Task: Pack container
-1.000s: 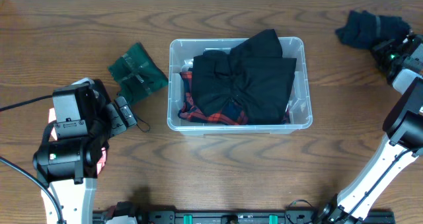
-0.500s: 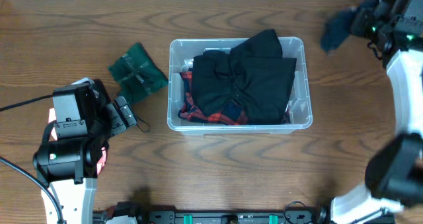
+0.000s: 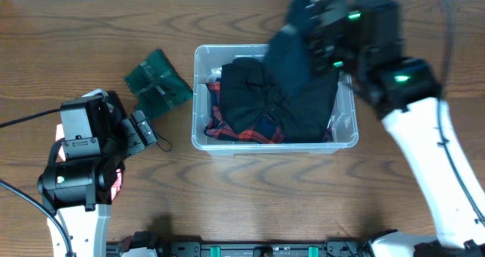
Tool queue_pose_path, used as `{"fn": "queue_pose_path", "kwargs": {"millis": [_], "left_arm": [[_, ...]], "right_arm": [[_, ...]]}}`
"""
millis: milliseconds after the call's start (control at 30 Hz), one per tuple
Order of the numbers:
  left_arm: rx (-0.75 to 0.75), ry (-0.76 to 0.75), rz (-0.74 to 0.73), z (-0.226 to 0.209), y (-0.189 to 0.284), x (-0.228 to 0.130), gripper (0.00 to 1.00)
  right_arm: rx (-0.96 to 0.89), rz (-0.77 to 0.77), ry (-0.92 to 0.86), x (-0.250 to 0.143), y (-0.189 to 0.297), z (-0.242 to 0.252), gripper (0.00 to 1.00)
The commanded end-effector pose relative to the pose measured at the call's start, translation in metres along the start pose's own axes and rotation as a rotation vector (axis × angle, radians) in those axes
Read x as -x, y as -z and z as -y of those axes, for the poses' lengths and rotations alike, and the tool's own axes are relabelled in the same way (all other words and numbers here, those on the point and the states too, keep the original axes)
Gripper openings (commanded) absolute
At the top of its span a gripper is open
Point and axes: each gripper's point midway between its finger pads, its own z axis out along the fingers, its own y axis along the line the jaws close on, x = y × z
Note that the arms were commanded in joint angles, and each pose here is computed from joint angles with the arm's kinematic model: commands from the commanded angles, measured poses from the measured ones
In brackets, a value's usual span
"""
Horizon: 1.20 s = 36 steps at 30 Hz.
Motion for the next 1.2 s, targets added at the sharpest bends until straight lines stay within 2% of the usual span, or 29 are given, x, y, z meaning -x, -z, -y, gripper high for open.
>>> {"fn": "queue_pose_path", "kwargs": {"millis": [0,300,467,500,533,567,600,700,767,833,933,967,1000,1100,1167], "left_arm": [[0.000,0.013,0.021,0.000,0.004,0.007,0.98],[0.001,0.013,0.021,0.000,0.004,0.007,0.98],[0.001,0.013,0.021,0.000,0.004,0.007,0.98],[0.001,0.013,0.021,0.000,0.004,0.007,0.98],[0.001,0.013,0.021,0.000,0.004,0.007,0.98],[0.001,0.013,0.021,0.000,0.004,0.007,0.98],[0.001,0.013,0.021,0.000,0.004,0.007,0.98],[0.001,0.013,0.021,0.000,0.004,0.007,0.98],[0.001,0.013,0.021,0.000,0.004,0.007,0.98],[0.001,0.013,0.021,0.000,0.004,0.007,0.98],[0.001,0.013,0.021,0.000,0.004,0.007,0.98],[0.000,0.013,0.021,0.000,0.004,0.007,0.98],[0.001,0.013,0.021,0.000,0.004,0.007,0.98],[0.001,0.013,0.021,0.000,0.004,0.007,0.98],[0.001,0.013,0.021,0.000,0.004,0.007,0.98]], "right_arm": [[0.074,-0.059,-0.033,-0.014,-0.026,-0.042,0.01],[0.289,-0.262,-0.027,-0.072,-0.082,-0.135,0.01],[0.253,-0.387,-0.044,-0.110,-0.110,-0.138,0.02],[0.201,-0.398,-0.046,-0.114,-0.113,-0.127,0.17],[0.111,-0.402,-0.049,-0.116,-0.115,-0.109,0.38],[0.045,-0.397,-0.046,-0.115,-0.115,-0.095,0.64],[-0.009,-0.386,-0.040,-0.110,-0.110,-0.083,0.99],[-0.126,-0.315,-0.001,-0.084,-0.088,-0.058,0.99],[-0.167,-0.219,0.023,-0.052,-0.065,-0.051,0.99],[-0.154,-0.117,0.056,-0.023,-0.044,-0.056,0.99],[-0.113,-0.038,0.101,-0.002,-0.031,-0.068,0.99],[-0.097,-0.039,0.113,-0.003,-0.032,-0.071,0.92],[-0.094,-0.053,0.115,-0.007,-0.036,-0.072,0.80],[-0.077,-0.153,0.121,-0.035,-0.059,-0.074,0.39],[-0.051,-0.239,0.124,-0.061,-0.080,-0.077,0.30]]}}
